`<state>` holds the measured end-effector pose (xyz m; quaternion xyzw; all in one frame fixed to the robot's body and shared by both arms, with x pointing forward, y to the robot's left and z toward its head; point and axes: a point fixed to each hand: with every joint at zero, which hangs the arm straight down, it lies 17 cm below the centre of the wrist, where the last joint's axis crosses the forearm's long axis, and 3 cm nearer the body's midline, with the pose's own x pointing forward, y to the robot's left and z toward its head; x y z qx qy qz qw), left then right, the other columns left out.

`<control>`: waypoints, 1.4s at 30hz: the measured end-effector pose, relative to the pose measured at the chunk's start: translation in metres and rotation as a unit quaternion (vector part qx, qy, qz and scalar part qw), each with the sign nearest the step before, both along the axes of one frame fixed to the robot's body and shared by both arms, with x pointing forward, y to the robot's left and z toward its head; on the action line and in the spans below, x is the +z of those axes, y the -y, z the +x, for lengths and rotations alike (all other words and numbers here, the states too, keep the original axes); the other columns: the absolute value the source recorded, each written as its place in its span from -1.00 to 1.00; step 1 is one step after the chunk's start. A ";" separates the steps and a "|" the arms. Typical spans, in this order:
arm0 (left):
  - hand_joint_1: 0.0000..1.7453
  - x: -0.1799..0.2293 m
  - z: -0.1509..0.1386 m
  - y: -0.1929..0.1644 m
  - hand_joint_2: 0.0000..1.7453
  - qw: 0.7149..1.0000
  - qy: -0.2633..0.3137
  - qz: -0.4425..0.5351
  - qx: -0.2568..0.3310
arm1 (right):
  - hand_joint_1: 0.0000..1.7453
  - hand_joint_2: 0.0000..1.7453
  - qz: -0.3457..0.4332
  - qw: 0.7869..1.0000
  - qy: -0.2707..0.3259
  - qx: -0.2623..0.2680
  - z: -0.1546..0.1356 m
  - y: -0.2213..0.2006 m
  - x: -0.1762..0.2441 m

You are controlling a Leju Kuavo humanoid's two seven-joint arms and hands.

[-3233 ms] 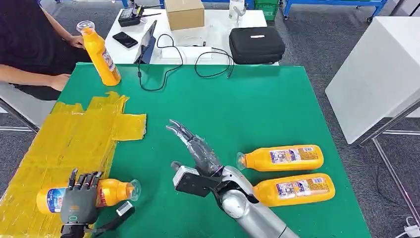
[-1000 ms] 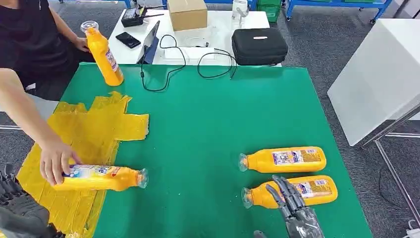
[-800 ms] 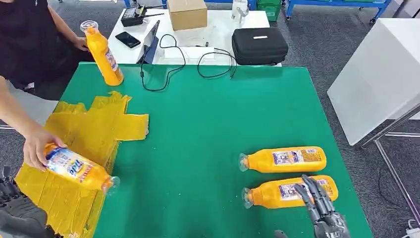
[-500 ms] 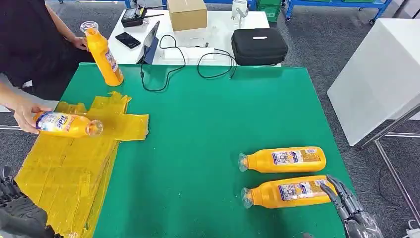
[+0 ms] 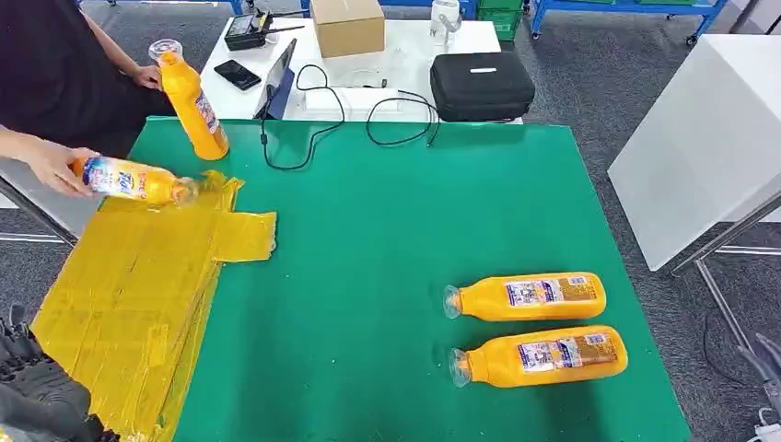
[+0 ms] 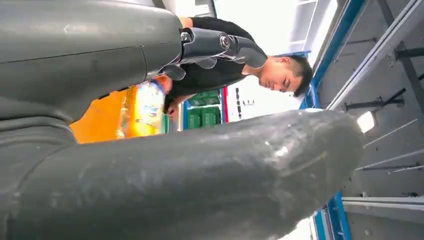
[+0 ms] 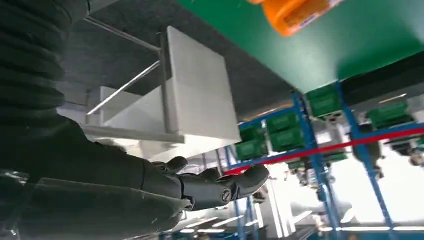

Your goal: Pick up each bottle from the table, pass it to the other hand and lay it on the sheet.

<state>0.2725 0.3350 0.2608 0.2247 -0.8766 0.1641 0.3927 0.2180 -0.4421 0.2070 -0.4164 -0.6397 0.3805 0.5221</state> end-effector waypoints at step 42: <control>-1.00 0.000 0.001 0.000 -1.00 1.000 0.001 0.000 0.000 | -1.00 1.00 0.009 0.999 0.004 -0.031 -0.008 0.010 -0.001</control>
